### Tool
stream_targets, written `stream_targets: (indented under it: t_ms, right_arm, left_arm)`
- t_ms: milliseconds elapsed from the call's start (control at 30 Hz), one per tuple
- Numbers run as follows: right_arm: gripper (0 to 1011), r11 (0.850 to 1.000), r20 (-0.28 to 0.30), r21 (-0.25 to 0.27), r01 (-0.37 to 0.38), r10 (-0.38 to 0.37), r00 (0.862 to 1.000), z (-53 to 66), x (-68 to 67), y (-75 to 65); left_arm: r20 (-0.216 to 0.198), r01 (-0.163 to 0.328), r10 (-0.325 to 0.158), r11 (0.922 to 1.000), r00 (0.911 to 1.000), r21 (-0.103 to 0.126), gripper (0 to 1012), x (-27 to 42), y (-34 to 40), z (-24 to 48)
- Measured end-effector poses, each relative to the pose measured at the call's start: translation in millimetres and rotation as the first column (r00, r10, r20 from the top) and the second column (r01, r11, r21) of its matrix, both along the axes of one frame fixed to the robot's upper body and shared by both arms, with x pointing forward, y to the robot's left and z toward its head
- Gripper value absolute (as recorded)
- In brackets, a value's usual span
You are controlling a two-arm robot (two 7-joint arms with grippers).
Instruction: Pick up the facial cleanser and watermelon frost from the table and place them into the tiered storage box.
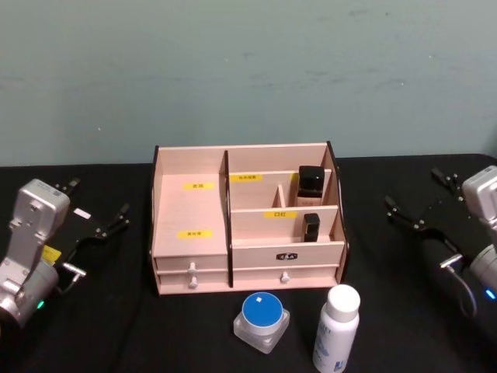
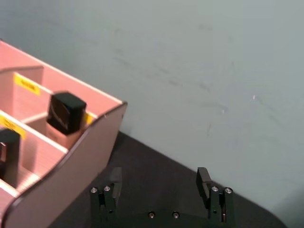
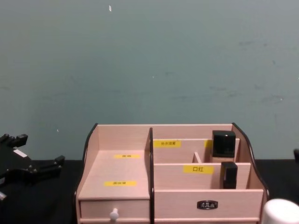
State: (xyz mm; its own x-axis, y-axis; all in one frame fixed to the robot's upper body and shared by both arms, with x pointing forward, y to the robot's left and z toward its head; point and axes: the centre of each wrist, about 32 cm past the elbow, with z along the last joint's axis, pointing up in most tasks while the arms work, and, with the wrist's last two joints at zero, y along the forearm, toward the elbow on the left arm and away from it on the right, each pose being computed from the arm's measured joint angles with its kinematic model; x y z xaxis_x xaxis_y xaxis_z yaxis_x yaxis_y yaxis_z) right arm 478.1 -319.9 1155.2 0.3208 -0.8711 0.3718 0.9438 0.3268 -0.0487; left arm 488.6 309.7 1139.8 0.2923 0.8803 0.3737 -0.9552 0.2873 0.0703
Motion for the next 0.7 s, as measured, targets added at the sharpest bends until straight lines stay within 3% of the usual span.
stream_targets:
  t_ms: [267,467,500,533,567,633,667,700]
  right_arm:
    - [1002,0.993,0.041,0.022,-0.112,0.111,0.993,34.1,-21.3,-0.5]
    - [1003,0.976,0.059,0.067,-0.207,0.204,0.977,58.3,-43.2,3.2]
    - [1003,0.969,0.056,0.087,-0.232,0.228,0.972,63.9,-48.6,2.8]
    - [1002,0.913,0.004,0.197,-0.357,0.363,0.932,77.3,-66.5,5.6]
    - [1003,0.913,0.003,0.197,-0.357,0.363,0.932,77.3,-66.4,5.5]
    - [1003,0.875,-0.021,0.246,-0.416,0.434,0.901,79.8,-70.8,9.0]
    - [1003,0.875,-0.021,0.246,-0.416,0.434,0.901,79.8,-70.8,9.0]
    - [1003,0.855,-0.04,0.263,-0.446,0.471,0.881,80.7,-72.6,11.6]
  left_arm:
    - [0.0,0.0,0.0,1.0,1.0,0.0,1010,0.0,0.0,0.0]
    - [0.0,0.0,0.0,1.0,1.0,0.0,1010,0.0,0.0,0.0]
    - [0.0,0.0,0.0,1.0,1.0,0.0,1010,0.0,0.0,0.0]
    - [0.0,0.0,0.0,1.0,1.0,0.0,1010,0.0,0.0,0.0]
    - [0.0,0.0,0.0,1.0,1.0,0.0,1010,0.0,0.0,0.0]
    - [0.0,0.0,0.0,1.0,1.0,0.0,1010,0.0,0.0,0.0]
    - [0.0,0.0,0.0,1.0,1.0,0.0,1010,0.0,0.0,0.0]
    - [0.0,0.0,0.0,1.0,1.0,0.0,1010,0.0,0.0,0.0]
